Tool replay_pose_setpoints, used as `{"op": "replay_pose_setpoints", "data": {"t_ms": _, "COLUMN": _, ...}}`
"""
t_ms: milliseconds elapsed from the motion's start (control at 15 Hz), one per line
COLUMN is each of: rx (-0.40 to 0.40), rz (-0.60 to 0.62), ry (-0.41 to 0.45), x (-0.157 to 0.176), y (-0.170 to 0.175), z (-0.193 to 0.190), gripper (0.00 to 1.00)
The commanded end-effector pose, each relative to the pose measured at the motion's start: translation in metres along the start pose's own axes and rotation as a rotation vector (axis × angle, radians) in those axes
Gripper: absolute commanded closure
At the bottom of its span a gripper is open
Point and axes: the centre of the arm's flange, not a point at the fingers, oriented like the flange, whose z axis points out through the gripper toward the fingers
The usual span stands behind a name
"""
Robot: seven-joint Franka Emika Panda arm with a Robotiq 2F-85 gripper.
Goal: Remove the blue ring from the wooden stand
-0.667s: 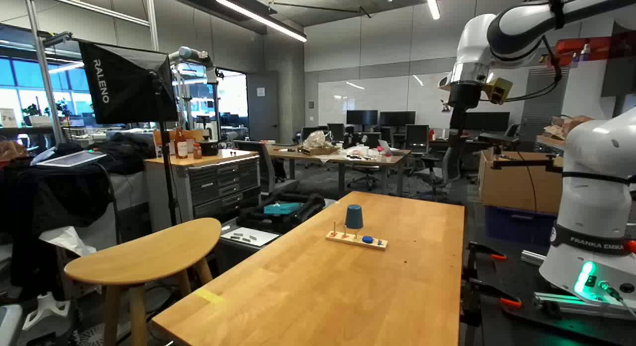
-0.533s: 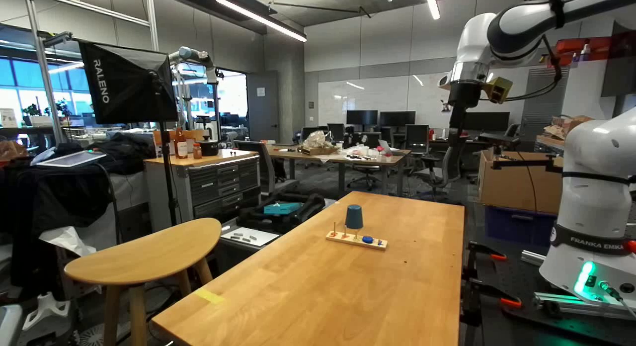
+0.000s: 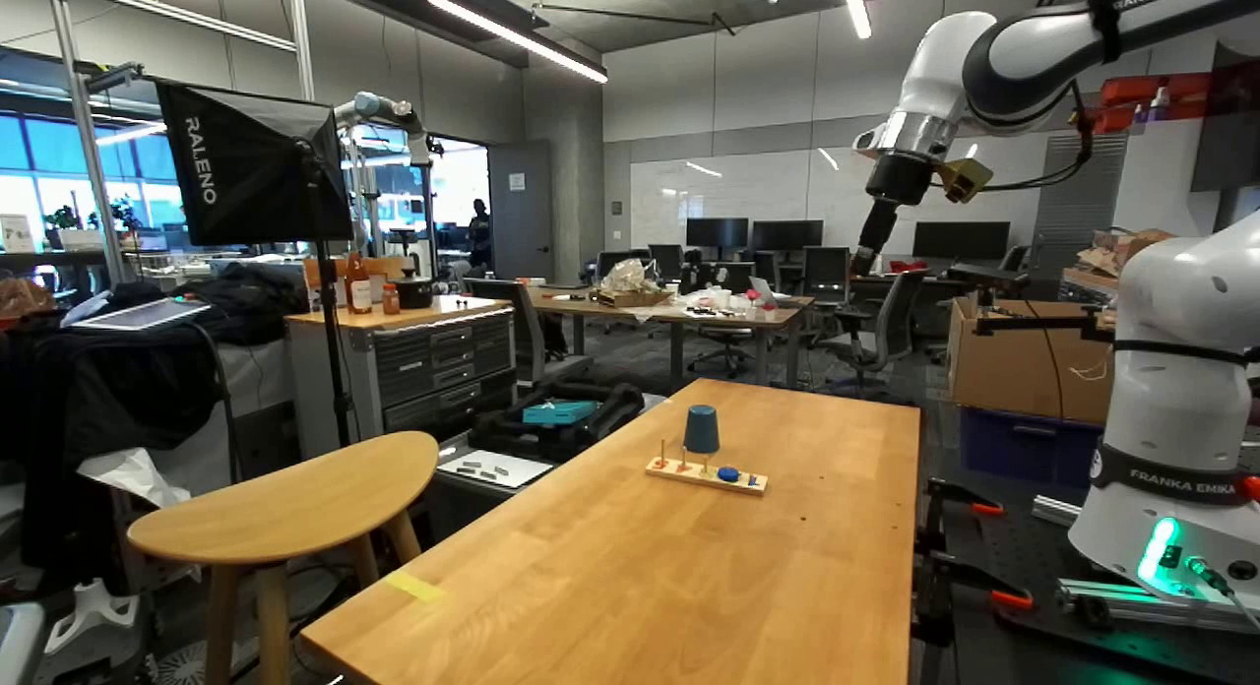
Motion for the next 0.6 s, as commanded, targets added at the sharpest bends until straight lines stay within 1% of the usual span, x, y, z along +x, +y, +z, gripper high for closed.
{"op": "replay_pose_setpoints", "data": {"t_ms": 0, "rx": -0.073, "rz": -0.104, "ry": 0.058, "x": 0.03, "y": -0.025, "z": 0.046, "gripper": 0.0}}
{"op": "replay_pose_setpoints", "data": {"t_ms": 200, "rx": -0.124, "rz": -0.132, "ry": 0.022, "x": 0.057, "y": -0.031, "z": 0.094, "gripper": 0.0}}
{"op": "replay_pose_setpoints", "data": {"t_ms": 333, "rx": -0.153, "rz": -0.138, "ry": 0.001, "x": 0.071, "y": -0.024, "z": 0.127, "gripper": 0.0}}
{"op": "replay_pose_setpoints", "data": {"t_ms": 533, "rx": -0.175, "rz": -0.107, "ry": -0.035, "x": 0.088, "y": -0.005, "z": 0.171, "gripper": 0.0}}
